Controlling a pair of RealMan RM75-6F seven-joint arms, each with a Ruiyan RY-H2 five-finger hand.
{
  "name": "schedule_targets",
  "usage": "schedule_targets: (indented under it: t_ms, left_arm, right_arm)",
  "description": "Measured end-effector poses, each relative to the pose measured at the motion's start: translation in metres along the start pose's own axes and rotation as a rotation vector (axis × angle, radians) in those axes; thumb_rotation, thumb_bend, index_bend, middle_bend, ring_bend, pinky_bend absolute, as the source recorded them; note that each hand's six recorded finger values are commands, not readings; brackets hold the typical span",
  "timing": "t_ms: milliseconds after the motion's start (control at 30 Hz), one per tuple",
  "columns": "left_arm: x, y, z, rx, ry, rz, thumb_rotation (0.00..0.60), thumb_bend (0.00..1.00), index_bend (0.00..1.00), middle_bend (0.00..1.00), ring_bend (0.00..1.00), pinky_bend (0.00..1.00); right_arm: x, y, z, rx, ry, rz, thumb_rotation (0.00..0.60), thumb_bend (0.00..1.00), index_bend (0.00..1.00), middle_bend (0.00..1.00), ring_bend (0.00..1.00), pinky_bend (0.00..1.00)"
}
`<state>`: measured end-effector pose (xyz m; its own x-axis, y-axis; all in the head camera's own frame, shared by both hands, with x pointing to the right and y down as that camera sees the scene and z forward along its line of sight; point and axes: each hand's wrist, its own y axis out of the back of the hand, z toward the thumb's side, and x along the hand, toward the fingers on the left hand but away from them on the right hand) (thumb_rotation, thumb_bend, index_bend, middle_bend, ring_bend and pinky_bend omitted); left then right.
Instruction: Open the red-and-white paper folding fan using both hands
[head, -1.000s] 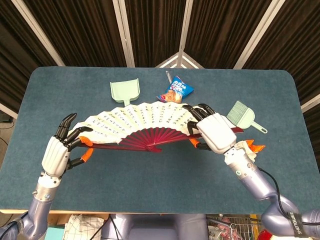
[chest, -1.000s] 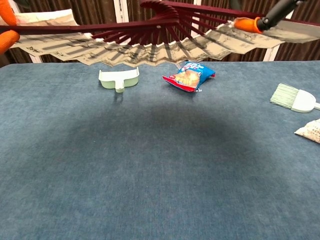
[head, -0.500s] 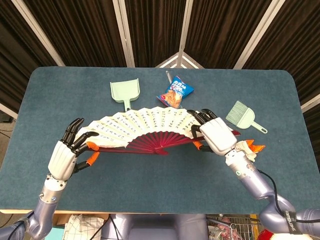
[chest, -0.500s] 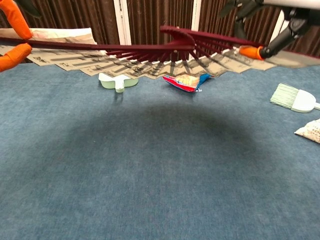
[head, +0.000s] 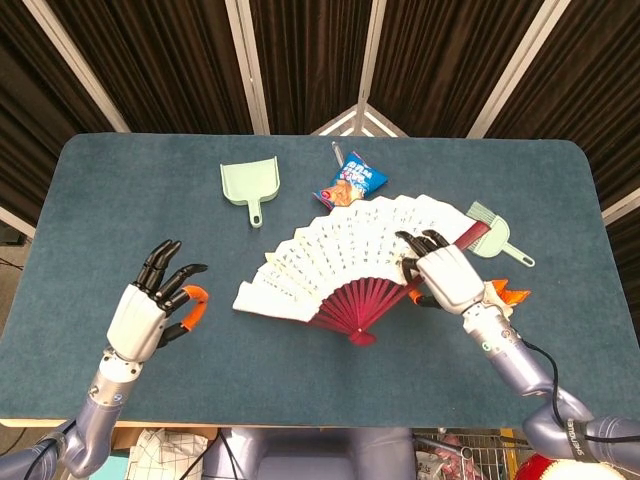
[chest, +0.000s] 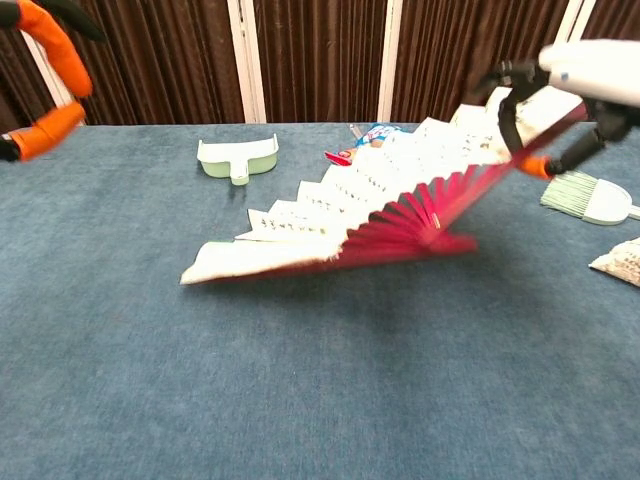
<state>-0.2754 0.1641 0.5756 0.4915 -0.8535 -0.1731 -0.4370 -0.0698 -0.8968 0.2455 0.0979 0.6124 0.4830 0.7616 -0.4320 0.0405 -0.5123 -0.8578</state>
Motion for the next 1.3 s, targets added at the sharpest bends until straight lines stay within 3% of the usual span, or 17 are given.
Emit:
schedule_targets:
  t_ms: [100, 200, 433, 533, 700, 800, 900, 1067, 1300]
  left_arm:
    - [0.000, 0.001, 0.001, 0.000, -0.003, -0.003, 0.600, 0.54, 0.18, 0.16, 0.00, 0.08]
    - [0.001, 0.004, 0.002, -0.004, -0.006, 0.008, 0.600, 0.53, 0.11, 0.13, 0.00, 0.08]
    - [0.003, 0.018, 0.001, -0.004, 0.001, 0.035, 0.600, 0.53, 0.10, 0.10, 0.00, 0.08]
    - [0.001, 0.027, -0.004, 0.012, 0.011, 0.043, 0.600, 0.53, 0.10, 0.09, 0.00, 0.08]
    - [-0.006, 0.043, -0.014, 0.031, 0.043, 0.042, 0.600, 0.53, 0.09, 0.09, 0.00, 0.08]
    - [-0.011, 0.052, -0.019, 0.037, 0.064, 0.036, 0.600, 0.53, 0.09, 0.09, 0.00, 0.08]
    - [-0.018, 0.060, -0.024, 0.048, 0.082, 0.033, 0.600, 0.53, 0.09, 0.09, 0.00, 0.08]
    - [-0.037, 0.068, -0.039, 0.096, 0.143, -0.011, 0.600, 0.53, 0.09, 0.09, 0.00, 0.08]
    - [-0.079, 0.066, -0.077, 0.261, 0.323, -0.197, 0.600, 0.53, 0.15, 0.09, 0.00, 0.08]
  right_arm:
    - [0.003, -0.007, -0.005, 0.047, -0.012, 0.043, 0.600, 0.46, 0.20, 0.10, 0.13, 0.09]
    - [0.006, -0.011, -0.013, 0.128, -0.033, 0.084, 0.600, 0.44, 0.13, 0.09, 0.13, 0.09]
    - [0.016, -0.021, -0.040, 0.282, -0.148, 0.190, 0.600, 0.40, 0.01, 0.08, 0.13, 0.09]
    - [0.023, -0.022, -0.051, 0.328, -0.195, 0.230, 0.600, 0.39, 0.00, 0.08, 0.13, 0.09]
    - [0.035, -0.024, -0.067, 0.377, -0.265, 0.293, 0.600, 0.26, 0.00, 0.08, 0.13, 0.09]
    - [0.043, -0.024, -0.070, 0.391, -0.296, 0.324, 0.600, 0.25, 0.00, 0.08, 0.13, 0.09]
    - [0.047, -0.020, -0.070, 0.404, -0.307, 0.306, 0.600, 0.25, 0.00, 0.08, 0.13, 0.09]
    - [0.056, -0.004, -0.060, 0.401, -0.299, 0.214, 0.600, 0.25, 0.00, 0.08, 0.13, 0.09]
    - [0.091, 0.012, -0.043, 0.317, -0.272, 0.051, 0.600, 0.25, 0.08, 0.08, 0.19, 0.09]
